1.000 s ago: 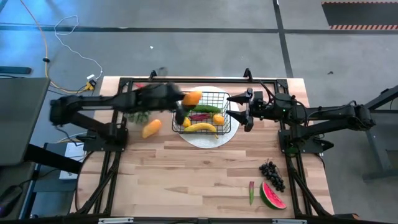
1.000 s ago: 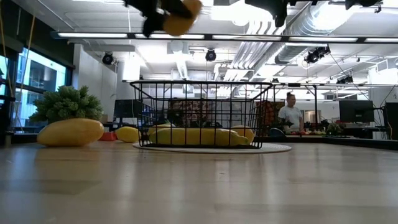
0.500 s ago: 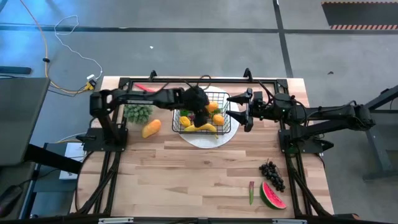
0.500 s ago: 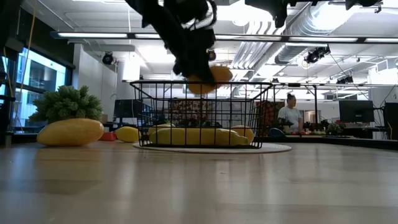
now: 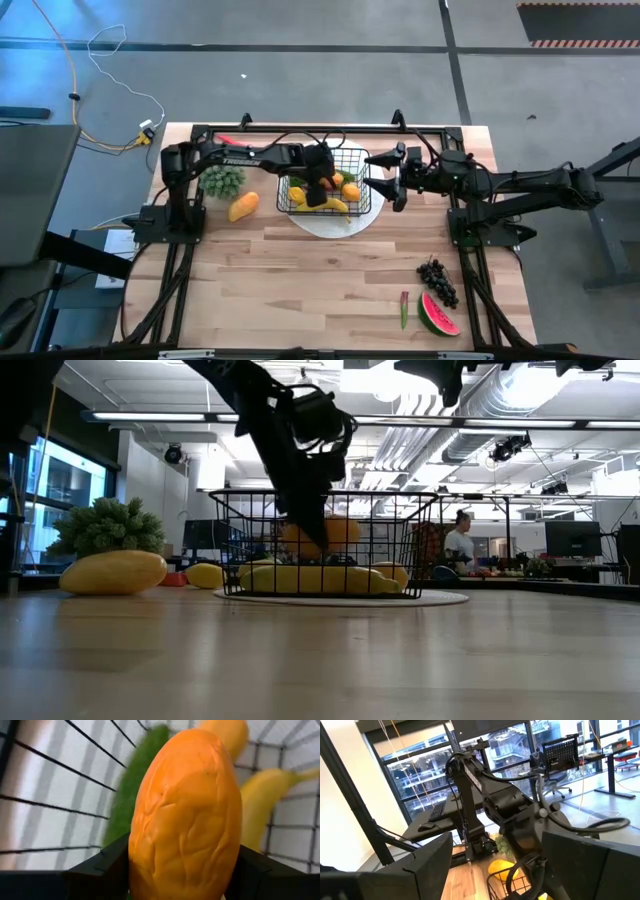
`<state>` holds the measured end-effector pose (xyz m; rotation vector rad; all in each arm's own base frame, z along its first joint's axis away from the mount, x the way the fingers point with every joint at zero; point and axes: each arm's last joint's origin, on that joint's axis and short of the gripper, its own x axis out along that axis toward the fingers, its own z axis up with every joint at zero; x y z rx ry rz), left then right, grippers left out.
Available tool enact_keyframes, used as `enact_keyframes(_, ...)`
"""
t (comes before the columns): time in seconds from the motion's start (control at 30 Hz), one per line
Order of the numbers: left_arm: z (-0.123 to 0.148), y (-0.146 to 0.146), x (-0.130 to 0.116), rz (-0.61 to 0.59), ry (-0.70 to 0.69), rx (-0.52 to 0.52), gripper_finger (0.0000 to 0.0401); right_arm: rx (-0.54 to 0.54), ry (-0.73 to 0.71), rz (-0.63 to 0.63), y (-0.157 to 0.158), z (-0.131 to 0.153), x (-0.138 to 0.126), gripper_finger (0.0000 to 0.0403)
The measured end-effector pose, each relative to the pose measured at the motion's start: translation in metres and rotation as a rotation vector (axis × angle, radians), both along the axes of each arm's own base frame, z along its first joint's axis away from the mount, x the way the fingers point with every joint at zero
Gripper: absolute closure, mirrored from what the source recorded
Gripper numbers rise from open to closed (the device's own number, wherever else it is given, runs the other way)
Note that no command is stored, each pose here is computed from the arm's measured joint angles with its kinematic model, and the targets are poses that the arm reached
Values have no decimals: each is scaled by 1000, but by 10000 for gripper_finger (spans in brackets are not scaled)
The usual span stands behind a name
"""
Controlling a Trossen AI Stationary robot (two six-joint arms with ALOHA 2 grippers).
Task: Build produce basket
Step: Put the bottom yellow mango into the wire basket
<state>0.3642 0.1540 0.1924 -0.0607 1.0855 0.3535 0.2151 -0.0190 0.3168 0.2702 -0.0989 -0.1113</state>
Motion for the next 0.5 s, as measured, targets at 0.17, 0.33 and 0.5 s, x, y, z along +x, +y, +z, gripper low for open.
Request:
enact_keyframes(0.17, -13, 5, -1, 20, 44, -19, 177, 16, 8, 1, 0, -1, 0, 114)
enact_keyframes(0.33, -18, 6, 0, 28, 59, -7, 177, 17, 14, 1, 0, -2, 2, 114)
enact_keyframes(0.5, -16, 6, 1, 14, 51, 4, 159, 18, 27, 1, 0, -4, 3, 114)
